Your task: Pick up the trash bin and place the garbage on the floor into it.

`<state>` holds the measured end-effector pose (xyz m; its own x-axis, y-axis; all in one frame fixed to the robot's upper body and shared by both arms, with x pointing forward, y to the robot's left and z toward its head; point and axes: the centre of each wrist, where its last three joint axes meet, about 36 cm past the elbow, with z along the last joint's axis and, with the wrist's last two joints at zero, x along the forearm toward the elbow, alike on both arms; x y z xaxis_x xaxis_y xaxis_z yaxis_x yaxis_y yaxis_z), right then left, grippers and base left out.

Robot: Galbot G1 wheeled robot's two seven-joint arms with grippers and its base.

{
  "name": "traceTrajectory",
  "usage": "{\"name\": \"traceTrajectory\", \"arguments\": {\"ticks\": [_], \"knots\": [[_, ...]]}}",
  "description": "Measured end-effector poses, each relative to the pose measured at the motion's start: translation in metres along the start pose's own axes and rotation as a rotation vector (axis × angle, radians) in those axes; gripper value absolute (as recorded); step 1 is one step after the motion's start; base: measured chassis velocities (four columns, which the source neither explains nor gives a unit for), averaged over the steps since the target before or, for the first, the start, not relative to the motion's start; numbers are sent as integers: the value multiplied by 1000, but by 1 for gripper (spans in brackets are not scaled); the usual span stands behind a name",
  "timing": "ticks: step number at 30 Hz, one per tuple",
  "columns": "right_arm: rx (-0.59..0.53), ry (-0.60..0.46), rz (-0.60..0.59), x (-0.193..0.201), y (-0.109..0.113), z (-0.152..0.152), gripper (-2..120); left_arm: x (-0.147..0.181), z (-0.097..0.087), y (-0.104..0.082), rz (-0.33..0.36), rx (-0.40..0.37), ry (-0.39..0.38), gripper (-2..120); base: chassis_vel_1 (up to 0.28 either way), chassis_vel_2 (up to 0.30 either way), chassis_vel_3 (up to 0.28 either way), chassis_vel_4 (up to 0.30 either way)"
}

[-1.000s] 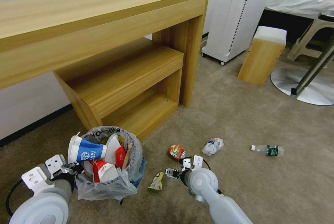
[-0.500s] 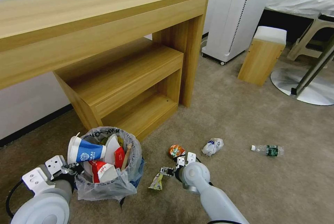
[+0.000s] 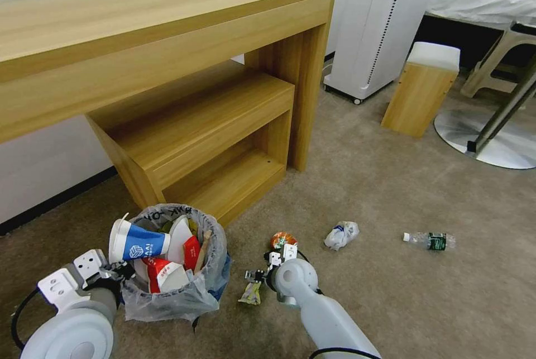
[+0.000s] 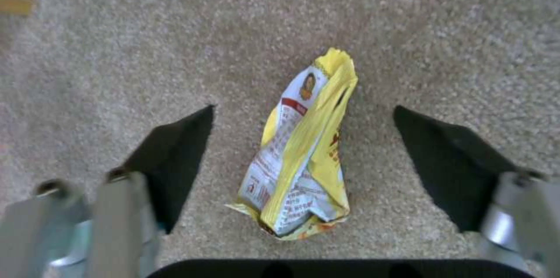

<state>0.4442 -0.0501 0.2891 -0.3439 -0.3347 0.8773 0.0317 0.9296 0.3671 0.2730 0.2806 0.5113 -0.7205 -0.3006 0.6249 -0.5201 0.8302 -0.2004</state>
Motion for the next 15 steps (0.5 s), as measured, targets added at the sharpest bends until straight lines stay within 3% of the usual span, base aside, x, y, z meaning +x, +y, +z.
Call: {"name": "traceTrajectory", "arguments": {"ticks": [1,8,15], "knots": [[0,0,0,0,0,0,76,0,0,0,0,0,0,1,0,0,0,0],[17,12,15,-10,3,8,46,0,0,0,0,-2,0,1,0,0,0,0],[29,25,29,-20,0,13,41,1,0,1,-1,-2,-1,1,0,0,0,0]]}}
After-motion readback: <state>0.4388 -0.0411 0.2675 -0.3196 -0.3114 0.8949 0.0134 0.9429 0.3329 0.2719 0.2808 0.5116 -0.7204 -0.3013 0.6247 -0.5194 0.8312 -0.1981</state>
